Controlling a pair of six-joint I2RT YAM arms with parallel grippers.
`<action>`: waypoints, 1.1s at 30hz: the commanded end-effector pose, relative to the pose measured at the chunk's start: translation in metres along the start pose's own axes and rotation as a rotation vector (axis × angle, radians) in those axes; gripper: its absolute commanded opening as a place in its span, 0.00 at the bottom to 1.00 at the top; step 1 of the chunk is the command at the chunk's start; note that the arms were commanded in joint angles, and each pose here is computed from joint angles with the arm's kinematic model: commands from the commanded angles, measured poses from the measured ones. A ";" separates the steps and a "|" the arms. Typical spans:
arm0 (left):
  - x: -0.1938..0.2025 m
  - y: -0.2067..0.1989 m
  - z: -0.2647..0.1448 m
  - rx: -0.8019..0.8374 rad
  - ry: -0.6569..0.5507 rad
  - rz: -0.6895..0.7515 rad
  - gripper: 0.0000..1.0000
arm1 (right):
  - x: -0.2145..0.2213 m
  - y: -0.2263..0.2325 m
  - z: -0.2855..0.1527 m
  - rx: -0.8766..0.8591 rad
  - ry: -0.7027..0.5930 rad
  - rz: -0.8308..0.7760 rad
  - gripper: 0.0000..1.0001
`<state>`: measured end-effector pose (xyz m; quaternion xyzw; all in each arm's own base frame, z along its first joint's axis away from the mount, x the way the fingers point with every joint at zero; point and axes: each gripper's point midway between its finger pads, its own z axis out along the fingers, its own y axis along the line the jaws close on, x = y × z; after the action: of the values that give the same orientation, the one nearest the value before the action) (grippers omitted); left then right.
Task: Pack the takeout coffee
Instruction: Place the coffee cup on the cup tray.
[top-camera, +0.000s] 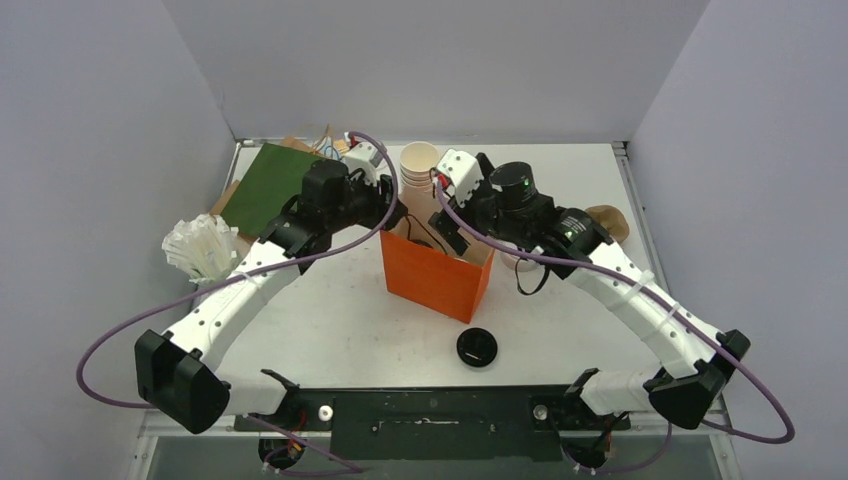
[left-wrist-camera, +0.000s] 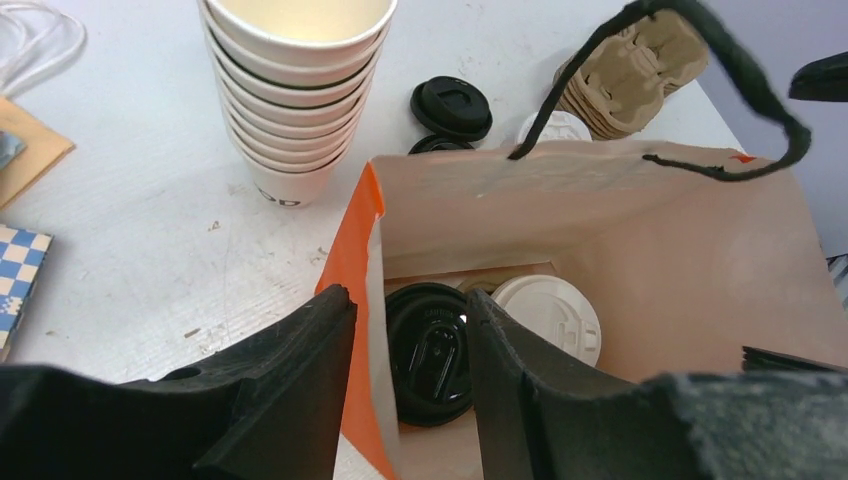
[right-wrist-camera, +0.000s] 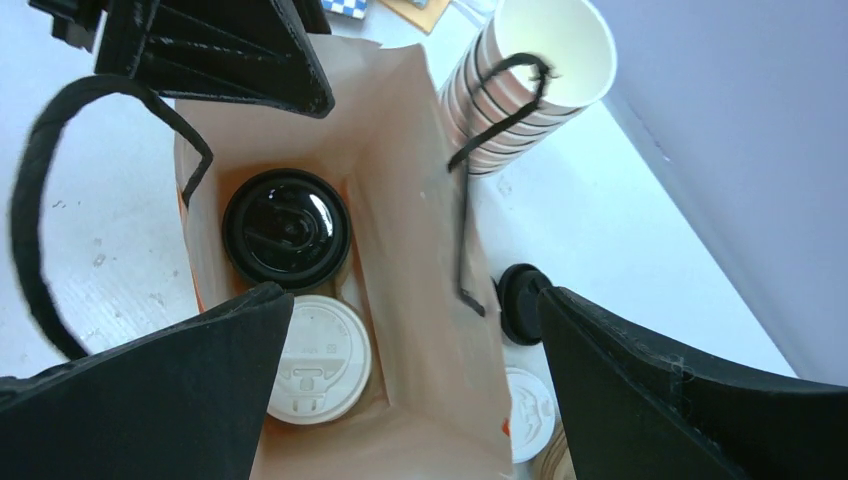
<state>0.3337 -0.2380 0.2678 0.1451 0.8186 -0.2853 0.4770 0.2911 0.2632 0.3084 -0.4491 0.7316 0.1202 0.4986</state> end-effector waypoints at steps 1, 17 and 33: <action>-0.020 -0.010 0.000 -0.034 -0.027 0.082 0.41 | -0.026 -0.022 -0.021 0.114 -0.127 0.030 0.99; -0.019 0.005 0.003 -0.213 0.007 0.152 0.00 | -0.014 -0.066 -0.076 0.442 -0.177 0.235 0.99; -0.031 0.077 -0.023 -0.456 -0.055 -0.056 0.00 | 0.026 -0.093 -0.083 0.587 -0.094 0.345 1.00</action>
<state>0.3689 -0.1784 0.2538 0.0533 0.8663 -0.1122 0.4839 0.2999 0.1587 0.3426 -0.1982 0.7749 0.0095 0.6001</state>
